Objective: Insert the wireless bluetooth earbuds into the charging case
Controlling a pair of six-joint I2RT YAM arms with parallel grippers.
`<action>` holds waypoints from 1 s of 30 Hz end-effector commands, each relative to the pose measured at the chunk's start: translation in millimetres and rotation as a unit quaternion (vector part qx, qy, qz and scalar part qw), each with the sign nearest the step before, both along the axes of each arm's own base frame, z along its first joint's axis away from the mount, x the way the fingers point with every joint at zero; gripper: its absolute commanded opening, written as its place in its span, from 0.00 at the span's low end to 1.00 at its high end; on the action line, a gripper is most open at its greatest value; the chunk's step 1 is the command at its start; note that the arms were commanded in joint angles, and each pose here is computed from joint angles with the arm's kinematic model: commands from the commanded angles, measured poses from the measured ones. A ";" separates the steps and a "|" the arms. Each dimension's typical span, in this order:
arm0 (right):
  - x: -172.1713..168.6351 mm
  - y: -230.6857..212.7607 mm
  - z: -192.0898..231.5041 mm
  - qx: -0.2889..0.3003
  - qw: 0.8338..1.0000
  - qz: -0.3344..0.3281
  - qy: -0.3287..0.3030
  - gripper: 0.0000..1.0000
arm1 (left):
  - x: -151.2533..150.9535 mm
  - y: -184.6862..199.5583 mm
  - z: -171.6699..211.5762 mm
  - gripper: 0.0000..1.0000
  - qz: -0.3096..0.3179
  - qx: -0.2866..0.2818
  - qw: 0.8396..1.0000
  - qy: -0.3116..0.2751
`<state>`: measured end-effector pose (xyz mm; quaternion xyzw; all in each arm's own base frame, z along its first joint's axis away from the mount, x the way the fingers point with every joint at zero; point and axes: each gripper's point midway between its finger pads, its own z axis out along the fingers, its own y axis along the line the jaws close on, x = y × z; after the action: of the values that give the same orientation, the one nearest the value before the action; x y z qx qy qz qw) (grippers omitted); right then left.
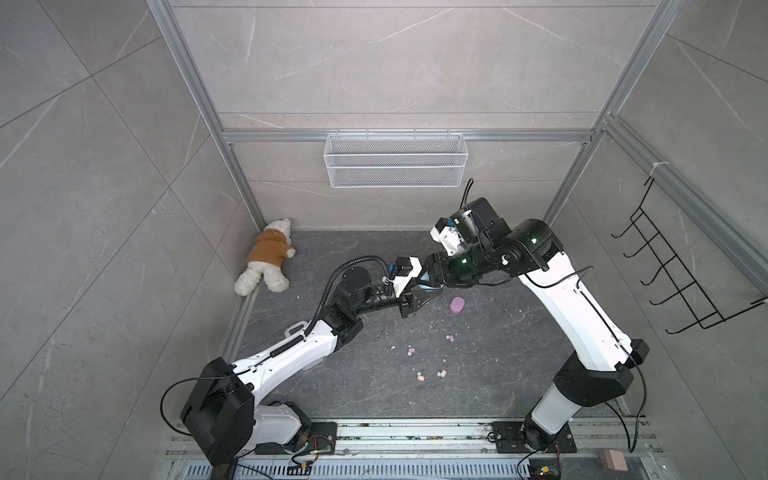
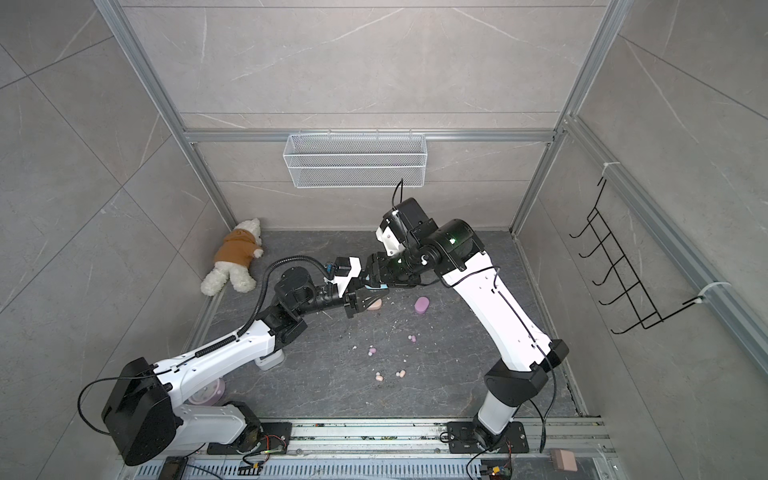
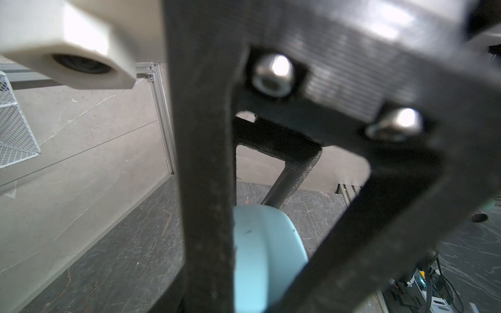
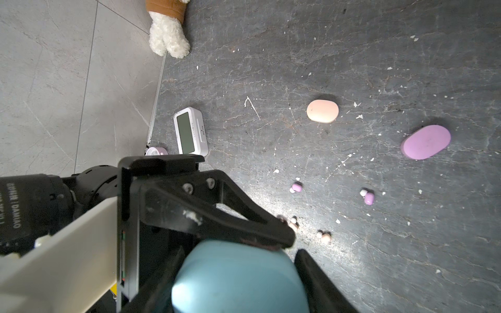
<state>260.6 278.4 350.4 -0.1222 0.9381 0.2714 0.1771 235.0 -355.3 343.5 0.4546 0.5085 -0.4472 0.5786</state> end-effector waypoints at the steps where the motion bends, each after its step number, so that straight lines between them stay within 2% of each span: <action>1: 3.1 -0.9 7.1 0.003 1.000 -0.008 -0.015 0.56 | -6.8 3.2 33.9 0.19 -0.001 -0.026 0.998 -0.050; 7: 9.8 -17.0 6.4 -0.011 0.999 -0.032 -0.025 0.56 | -3.1 2.8 31.5 0.51 0.007 -0.021 0.999 -0.037; 11: 20.0 -40.4 0.4 -0.017 0.997 -0.065 -0.028 0.56 | -0.5 5.2 26.3 0.85 0.018 -0.011 1.000 -0.021; 14: 27.0 -61.5 -14.2 -0.026 0.995 -0.091 -0.022 0.56 | 2.3 9.8 18.0 1.00 0.035 0.001 0.999 -0.007; 21: 45.8 -129.7 -84.8 -0.099 0.979 -0.176 -0.005 0.57 | 24.1 36.1 -21.1 1.00 0.120 0.042 0.990 0.058; 26: 53.2 -175.7 -149.4 -0.178 0.957 -0.230 0.007 0.57 | 33.0 57.9 -36.6 1.00 0.164 0.062 0.980 0.093; 30: 59.3 -198.1 -193.7 -0.194 0.943 -0.269 0.018 0.57 | 34.7 73.5 -40.8 1.00 0.185 0.064 0.975 0.106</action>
<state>299.3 95.5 162.3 0.0889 0.9839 0.0482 0.1472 268.7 -295.6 290.6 0.3631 0.6639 -0.3513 0.5513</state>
